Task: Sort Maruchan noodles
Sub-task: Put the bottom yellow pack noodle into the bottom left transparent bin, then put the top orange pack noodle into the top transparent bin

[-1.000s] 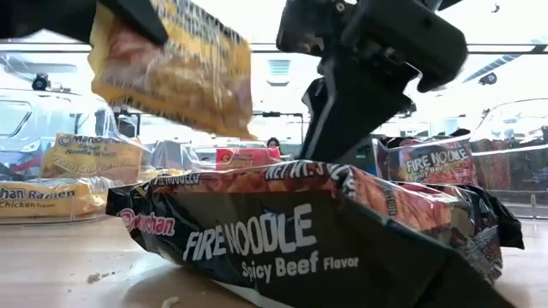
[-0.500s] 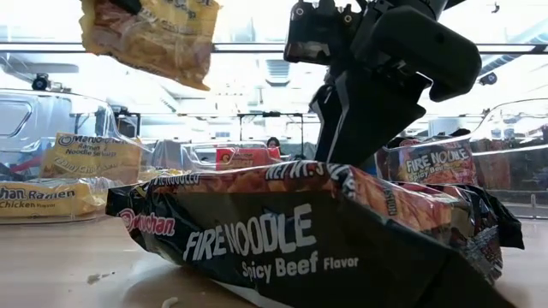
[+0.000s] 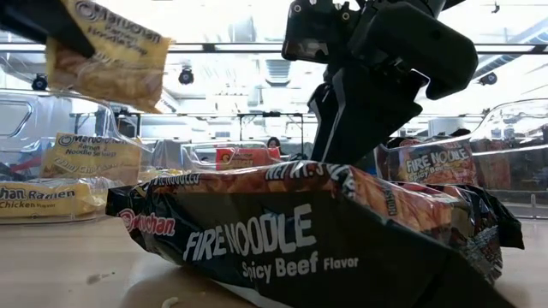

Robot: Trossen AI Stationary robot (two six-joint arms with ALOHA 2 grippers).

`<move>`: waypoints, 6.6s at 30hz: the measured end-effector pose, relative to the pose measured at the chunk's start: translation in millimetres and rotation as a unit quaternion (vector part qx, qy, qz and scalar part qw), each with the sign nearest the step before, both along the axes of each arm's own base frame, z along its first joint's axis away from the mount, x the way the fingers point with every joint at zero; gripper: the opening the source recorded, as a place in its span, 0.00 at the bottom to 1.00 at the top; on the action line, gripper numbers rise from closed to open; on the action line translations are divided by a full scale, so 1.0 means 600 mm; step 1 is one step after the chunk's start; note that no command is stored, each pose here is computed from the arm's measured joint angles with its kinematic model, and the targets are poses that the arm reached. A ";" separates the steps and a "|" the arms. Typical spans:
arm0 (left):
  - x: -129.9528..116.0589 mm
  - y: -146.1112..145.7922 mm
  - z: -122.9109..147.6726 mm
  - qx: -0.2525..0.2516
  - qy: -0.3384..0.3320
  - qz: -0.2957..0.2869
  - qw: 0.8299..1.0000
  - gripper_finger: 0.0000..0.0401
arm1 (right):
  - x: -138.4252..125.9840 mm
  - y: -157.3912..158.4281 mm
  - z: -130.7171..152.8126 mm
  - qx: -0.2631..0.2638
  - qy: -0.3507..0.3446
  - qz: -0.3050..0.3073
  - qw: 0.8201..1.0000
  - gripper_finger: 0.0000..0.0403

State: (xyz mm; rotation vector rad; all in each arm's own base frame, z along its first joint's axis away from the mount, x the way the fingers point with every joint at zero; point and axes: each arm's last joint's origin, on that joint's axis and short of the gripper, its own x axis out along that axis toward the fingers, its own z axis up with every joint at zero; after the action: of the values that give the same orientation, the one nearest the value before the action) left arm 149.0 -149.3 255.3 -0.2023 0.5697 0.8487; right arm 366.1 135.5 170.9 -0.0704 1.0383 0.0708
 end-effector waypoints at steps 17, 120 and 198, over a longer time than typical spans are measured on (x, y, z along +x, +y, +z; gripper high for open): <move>-0.124 0.123 -0.020 -0.129 -0.067 -0.130 0.981 0.29 | 0.000 0.000 0.000 0.000 0.000 0.000 1.000 0.57; -0.069 0.046 -0.117 -0.278 0.018 -0.107 0.955 0.51 | 0.000 0.000 0.000 0.000 0.000 0.000 1.000 0.57; -0.005 0.133 0.007 -0.143 0.027 -0.005 0.989 0.51 | 0.000 0.000 0.000 0.000 0.000 0.000 1.000 0.57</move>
State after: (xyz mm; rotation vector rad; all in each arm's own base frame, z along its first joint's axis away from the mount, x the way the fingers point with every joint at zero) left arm 145.8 -69.3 259.8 -0.4391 0.7419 0.7628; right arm 366.0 135.4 170.8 -0.0703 1.0384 0.0707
